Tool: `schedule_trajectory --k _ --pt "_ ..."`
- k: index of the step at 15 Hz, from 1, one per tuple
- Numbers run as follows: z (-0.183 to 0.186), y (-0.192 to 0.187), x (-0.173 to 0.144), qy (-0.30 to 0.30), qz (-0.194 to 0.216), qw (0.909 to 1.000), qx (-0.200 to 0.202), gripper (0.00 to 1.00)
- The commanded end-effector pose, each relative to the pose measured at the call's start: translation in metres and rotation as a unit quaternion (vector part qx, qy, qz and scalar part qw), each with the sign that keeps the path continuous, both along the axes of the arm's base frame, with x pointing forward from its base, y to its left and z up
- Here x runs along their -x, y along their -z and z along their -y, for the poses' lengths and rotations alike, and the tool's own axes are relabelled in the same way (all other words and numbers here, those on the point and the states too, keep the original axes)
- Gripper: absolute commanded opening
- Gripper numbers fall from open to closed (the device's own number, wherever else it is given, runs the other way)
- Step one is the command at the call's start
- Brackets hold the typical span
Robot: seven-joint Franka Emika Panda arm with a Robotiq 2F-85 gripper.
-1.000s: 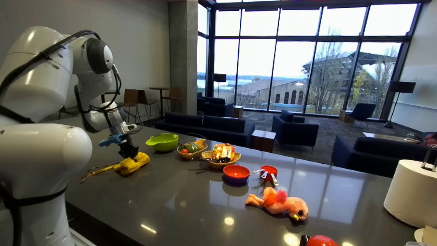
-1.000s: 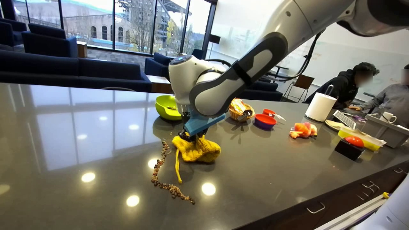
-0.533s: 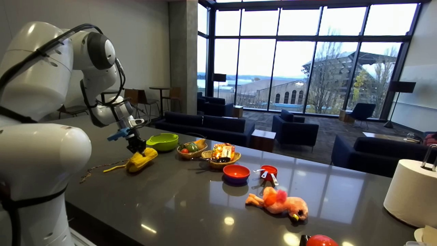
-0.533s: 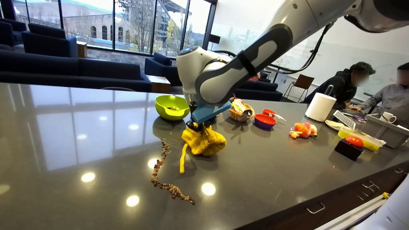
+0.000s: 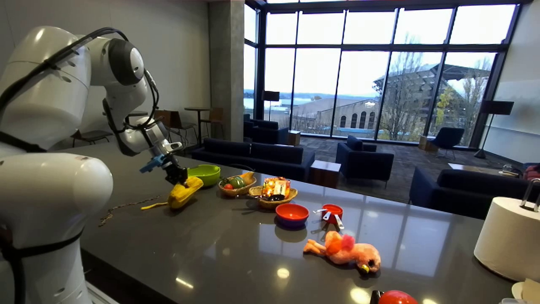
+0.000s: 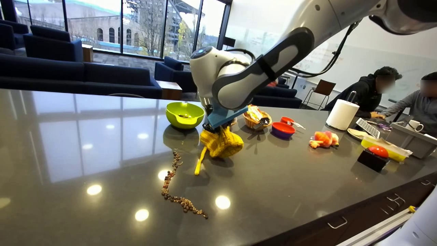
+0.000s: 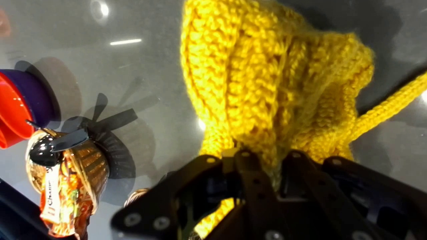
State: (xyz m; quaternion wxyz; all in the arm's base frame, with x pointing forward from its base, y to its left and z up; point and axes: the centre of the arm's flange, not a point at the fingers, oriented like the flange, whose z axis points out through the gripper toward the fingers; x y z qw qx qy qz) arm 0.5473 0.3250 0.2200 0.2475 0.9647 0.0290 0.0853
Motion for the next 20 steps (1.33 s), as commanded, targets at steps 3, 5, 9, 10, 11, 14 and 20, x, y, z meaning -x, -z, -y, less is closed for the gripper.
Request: schedule_trajectory --k 3,5,9,10,11,14,20 --pt "0.010 -0.021 0.000 0.023 0.049 0.9981 0.030 0.04" --pt "0.015 -0.025 -0.002 0.030 0.062 0.9968 0.040 0.04" --pt "0.035 -0.041 -0.010 0.055 0.054 0.9963 0.036 0.04" --pt "0.042 -0.047 -0.012 0.064 0.049 0.9964 0.028 0.04" --pt "0.049 -0.053 -0.014 0.071 0.044 0.9963 0.021 0.04" --pt "0.079 -0.074 -0.018 0.095 0.028 0.9951 -0.001 0.04" --pt "0.151 -0.104 -0.017 0.142 0.003 0.9896 -0.024 0.04"
